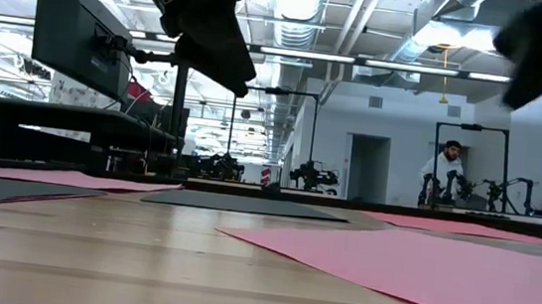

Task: Organize paper
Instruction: Move the pink paper to the bottom right of the table

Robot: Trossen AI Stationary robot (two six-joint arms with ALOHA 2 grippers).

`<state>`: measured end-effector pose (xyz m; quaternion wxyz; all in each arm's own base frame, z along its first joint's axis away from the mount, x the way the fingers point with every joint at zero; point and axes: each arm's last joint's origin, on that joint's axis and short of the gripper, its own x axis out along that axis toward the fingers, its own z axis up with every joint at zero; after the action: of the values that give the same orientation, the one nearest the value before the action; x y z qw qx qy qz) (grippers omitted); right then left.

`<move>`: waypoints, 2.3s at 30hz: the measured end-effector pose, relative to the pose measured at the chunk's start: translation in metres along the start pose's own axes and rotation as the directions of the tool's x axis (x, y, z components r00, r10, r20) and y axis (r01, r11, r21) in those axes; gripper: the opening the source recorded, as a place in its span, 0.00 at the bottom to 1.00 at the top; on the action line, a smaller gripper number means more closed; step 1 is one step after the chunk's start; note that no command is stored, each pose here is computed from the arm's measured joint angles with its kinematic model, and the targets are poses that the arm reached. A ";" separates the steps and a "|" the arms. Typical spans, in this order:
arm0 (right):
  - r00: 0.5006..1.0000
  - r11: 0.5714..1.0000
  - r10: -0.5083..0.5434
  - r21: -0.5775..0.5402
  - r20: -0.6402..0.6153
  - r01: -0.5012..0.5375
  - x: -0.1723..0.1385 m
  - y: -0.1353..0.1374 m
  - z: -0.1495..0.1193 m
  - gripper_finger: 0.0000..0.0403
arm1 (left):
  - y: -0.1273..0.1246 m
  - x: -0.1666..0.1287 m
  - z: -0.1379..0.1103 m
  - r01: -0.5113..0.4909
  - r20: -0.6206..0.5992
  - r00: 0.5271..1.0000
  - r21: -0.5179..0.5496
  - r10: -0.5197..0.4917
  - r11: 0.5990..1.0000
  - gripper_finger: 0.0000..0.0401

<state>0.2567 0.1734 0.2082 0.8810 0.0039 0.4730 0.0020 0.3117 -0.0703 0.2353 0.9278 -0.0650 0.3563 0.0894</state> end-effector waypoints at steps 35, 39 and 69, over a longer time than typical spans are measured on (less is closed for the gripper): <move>0.795 0.968 -0.143 0.084 -0.590 0.236 0.071 -0.037 -0.041 0.50 | -0.014 -0.005 -0.008 0.027 -0.026 0.999 0.033 -0.026 0.999 0.50; 0.855 0.953 -0.092 0.205 -0.510 0.225 0.061 -0.041 -0.051 0.50 | -0.014 -0.005 -0.008 0.027 -0.026 0.999 0.031 -0.026 0.999 0.50; 0.866 0.829 -0.053 0.463 -0.496 0.315 0.009 -0.050 -0.107 0.50 | -0.014 -0.005 -0.007 0.029 -0.018 0.999 0.022 -0.029 0.999 0.50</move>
<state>0.1730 0.1241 0.1413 0.7021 0.1988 0.6491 -0.2150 0.3064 -0.0862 0.2341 0.9265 -0.0607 0.3645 0.0714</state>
